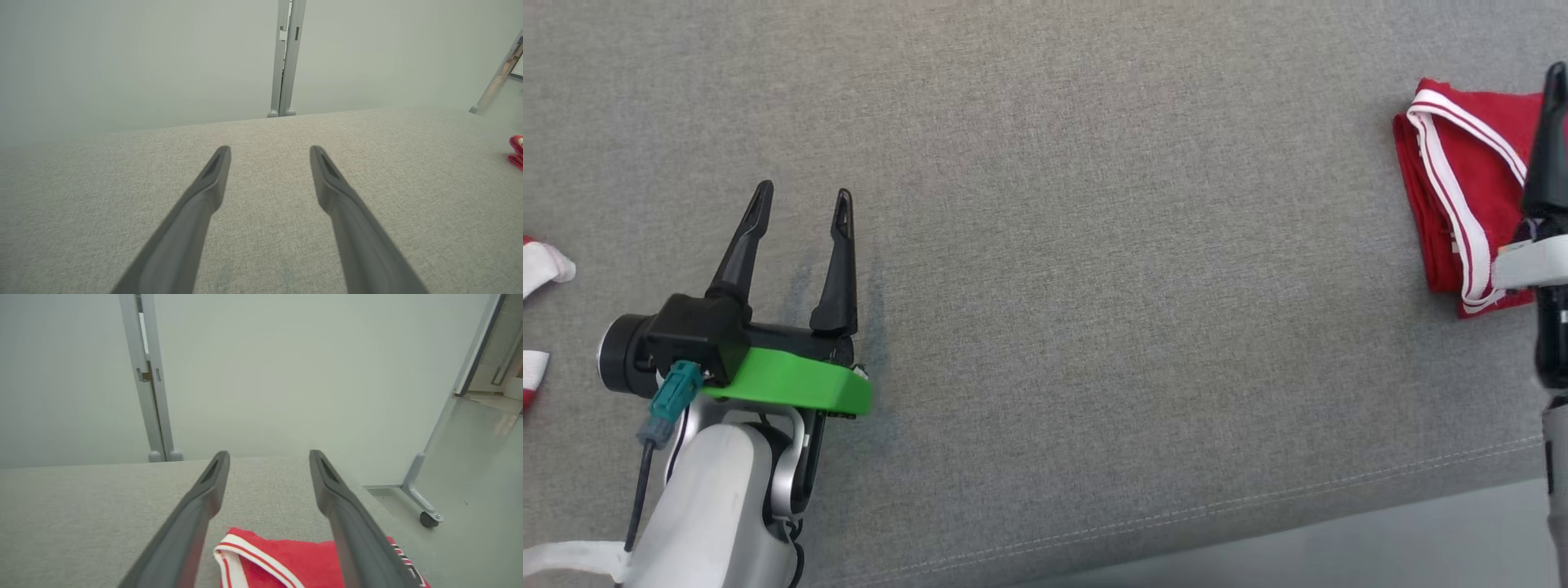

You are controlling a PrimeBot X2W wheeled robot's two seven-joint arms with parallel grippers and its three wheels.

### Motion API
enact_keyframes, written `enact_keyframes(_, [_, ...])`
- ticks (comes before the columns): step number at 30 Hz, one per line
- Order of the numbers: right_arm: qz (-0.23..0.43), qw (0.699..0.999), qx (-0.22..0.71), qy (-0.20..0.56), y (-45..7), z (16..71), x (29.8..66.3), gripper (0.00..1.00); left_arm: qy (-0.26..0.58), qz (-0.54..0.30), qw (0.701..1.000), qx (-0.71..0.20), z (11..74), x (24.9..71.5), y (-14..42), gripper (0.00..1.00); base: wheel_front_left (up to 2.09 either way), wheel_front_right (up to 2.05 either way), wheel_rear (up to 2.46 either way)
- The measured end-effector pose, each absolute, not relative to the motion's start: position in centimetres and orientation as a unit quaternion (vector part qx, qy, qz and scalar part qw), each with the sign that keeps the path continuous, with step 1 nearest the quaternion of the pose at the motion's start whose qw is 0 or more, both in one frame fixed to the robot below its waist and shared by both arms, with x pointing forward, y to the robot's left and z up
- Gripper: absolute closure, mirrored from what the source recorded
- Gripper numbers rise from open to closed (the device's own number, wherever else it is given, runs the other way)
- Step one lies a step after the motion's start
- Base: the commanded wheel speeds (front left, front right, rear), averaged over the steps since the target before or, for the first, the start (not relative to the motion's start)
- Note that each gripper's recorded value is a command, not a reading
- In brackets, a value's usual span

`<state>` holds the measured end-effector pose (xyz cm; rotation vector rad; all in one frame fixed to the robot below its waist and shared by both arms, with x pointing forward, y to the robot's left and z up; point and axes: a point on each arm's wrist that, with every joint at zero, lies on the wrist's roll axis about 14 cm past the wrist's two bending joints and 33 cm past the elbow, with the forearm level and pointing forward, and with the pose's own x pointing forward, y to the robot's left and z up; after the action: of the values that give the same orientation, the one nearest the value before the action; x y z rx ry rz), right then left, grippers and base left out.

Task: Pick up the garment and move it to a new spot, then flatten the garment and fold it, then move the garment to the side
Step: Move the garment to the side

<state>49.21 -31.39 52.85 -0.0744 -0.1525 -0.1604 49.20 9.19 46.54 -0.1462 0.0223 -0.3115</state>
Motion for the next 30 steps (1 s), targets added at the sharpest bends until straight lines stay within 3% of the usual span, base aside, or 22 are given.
enact_keyframes(13, [0.065,0.993,0.048,-0.086,-17.5,52.2,46.5,0.00,-0.008,-0.083,0.993,-0.080,48.5,45.7,13.6,0.00,0.00,0.00,0.00])
enact_keyframes(30, [0.109,0.991,0.061,-0.056,-13.1,52.2,41.0,0.00,-0.035,-0.045,0.995,-0.077,51.3,40.2,16.1,0.00,0.00,0.00,0.00])
